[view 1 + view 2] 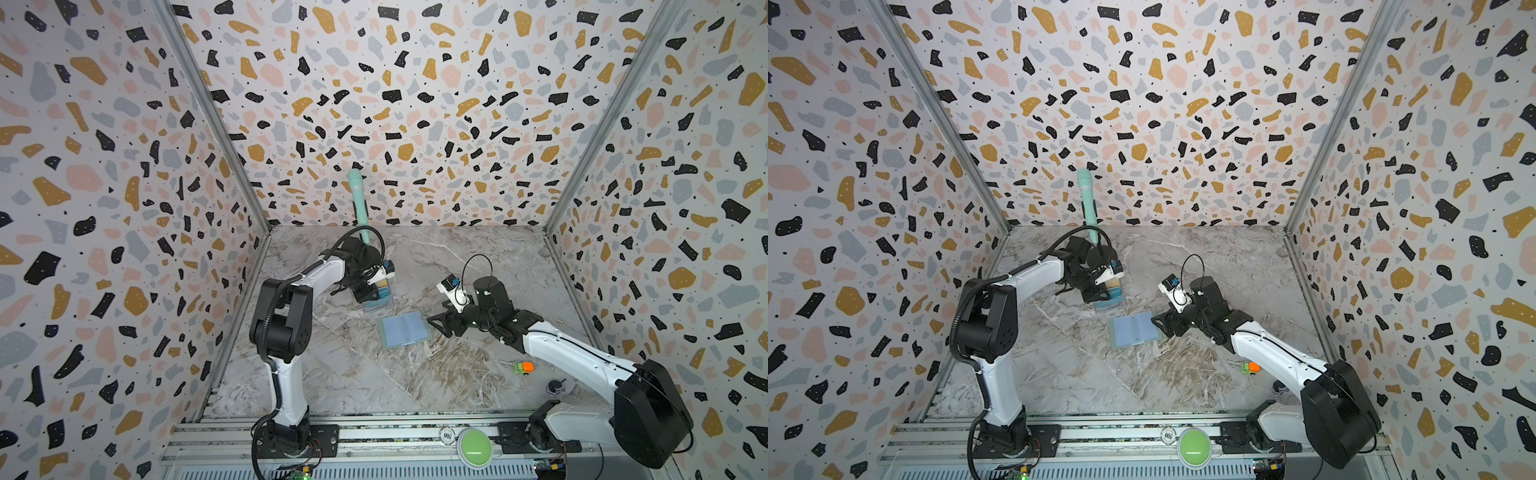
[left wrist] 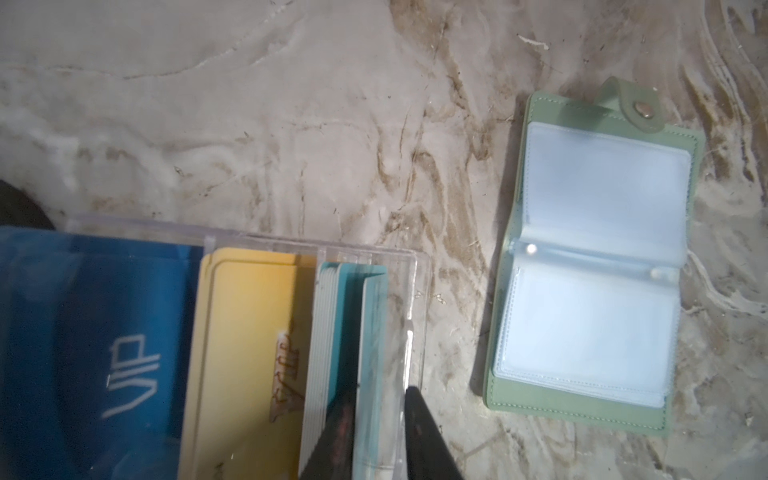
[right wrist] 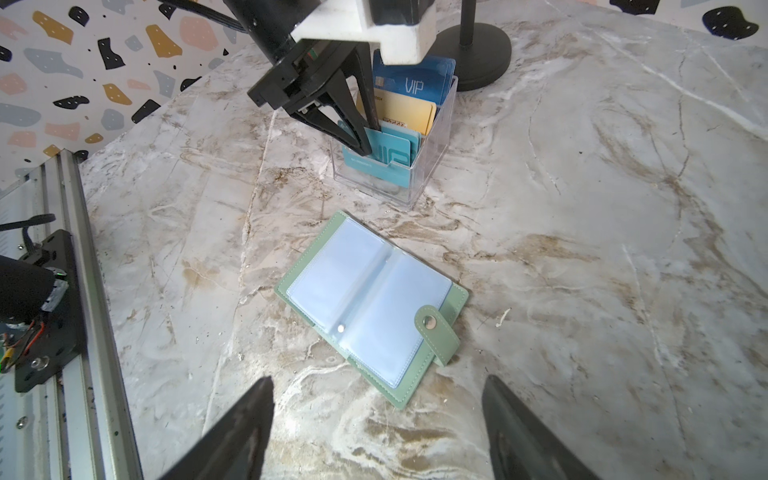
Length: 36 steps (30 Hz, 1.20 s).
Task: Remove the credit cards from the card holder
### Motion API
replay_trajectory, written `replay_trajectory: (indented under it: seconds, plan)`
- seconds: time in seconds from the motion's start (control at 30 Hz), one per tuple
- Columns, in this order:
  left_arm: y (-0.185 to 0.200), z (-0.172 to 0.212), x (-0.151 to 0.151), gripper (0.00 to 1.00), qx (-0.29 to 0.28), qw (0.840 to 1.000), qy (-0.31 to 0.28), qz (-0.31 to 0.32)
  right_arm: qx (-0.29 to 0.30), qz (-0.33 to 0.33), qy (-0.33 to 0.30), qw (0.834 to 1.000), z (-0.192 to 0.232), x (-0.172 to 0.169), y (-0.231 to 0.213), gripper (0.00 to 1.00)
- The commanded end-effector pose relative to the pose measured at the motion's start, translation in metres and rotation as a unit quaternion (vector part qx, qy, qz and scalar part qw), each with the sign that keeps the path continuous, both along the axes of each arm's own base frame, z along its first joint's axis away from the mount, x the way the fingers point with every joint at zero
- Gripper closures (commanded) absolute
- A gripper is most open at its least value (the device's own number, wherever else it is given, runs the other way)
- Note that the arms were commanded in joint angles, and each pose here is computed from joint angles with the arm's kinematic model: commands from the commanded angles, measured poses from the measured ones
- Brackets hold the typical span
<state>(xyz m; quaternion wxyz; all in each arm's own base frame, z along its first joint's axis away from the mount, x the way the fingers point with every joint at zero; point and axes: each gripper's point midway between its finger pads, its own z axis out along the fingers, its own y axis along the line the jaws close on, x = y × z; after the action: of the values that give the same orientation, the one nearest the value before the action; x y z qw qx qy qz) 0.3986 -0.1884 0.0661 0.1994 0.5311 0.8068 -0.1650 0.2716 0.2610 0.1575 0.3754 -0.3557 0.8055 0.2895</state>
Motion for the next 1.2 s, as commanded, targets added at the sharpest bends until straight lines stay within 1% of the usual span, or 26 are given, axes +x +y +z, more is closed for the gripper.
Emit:
replay_trajectory:
  seconds: [0.0,0.3,0.37,0.57,0.67,0.77,0.87,0.93,1.03,1.1,1.13,1.17]
  plan:
    - [0.000,0.022,0.016,0.74,-0.007,0.999,-0.036,0.015,0.000,-0.003,-0.001,1.000,-0.001,0.001,0.000,0.21]
    - [0.000,0.042,0.017,0.67,-0.010,0.998,-0.060,0.026,-0.005,-0.014,-0.006,1.000,-0.002,0.005,-0.002,0.21]
    - [0.002,0.047,0.020,0.66,-0.005,0.997,-0.068,0.041,-0.007,-0.018,-0.009,1.000,-0.001,0.006,-0.003,0.21]
    - [0.000,0.063,0.014,0.60,0.011,0.995,-0.086,0.049,-0.017,-0.036,-0.021,0.999,-0.001,0.013,-0.008,0.20]
    - [0.002,0.077,0.014,0.60,0.008,0.992,-0.104,0.069,-0.021,-0.064,-0.035,0.997,0.003,0.021,-0.014,0.19]
    - [0.010,0.093,0.017,0.58,0.002,0.985,-0.127,0.118,-0.022,-0.095,-0.060,0.993,0.012,0.029,-0.023,0.18]
    - [0.019,0.112,0.014,0.57,-0.020,0.972,-0.161,0.171,-0.020,-0.128,-0.090,0.987,0.023,0.035,-0.035,0.15]
    - [0.026,0.125,0.011,0.56,-0.044,0.958,-0.188,0.211,-0.022,-0.158,-0.112,0.981,0.031,0.041,-0.046,0.12]
    - [0.038,0.141,0.000,0.52,-0.077,0.936,-0.228,0.259,-0.016,-0.201,-0.139,0.970,0.043,0.047,-0.065,0.07]
    - [0.049,0.150,-0.008,0.49,-0.100,0.917,-0.255,0.291,-0.004,-0.231,-0.156,0.960,0.050,0.050,-0.081,0.02]
    - [0.053,0.153,-0.012,0.47,-0.110,0.908,-0.265,0.304,0.002,-0.246,-0.164,0.955,0.053,0.052,-0.088,0.00]
    - [0.059,0.156,-0.017,0.45,-0.121,0.898,-0.278,0.319,0.008,-0.264,-0.173,0.949,0.055,0.054,-0.097,0.01]
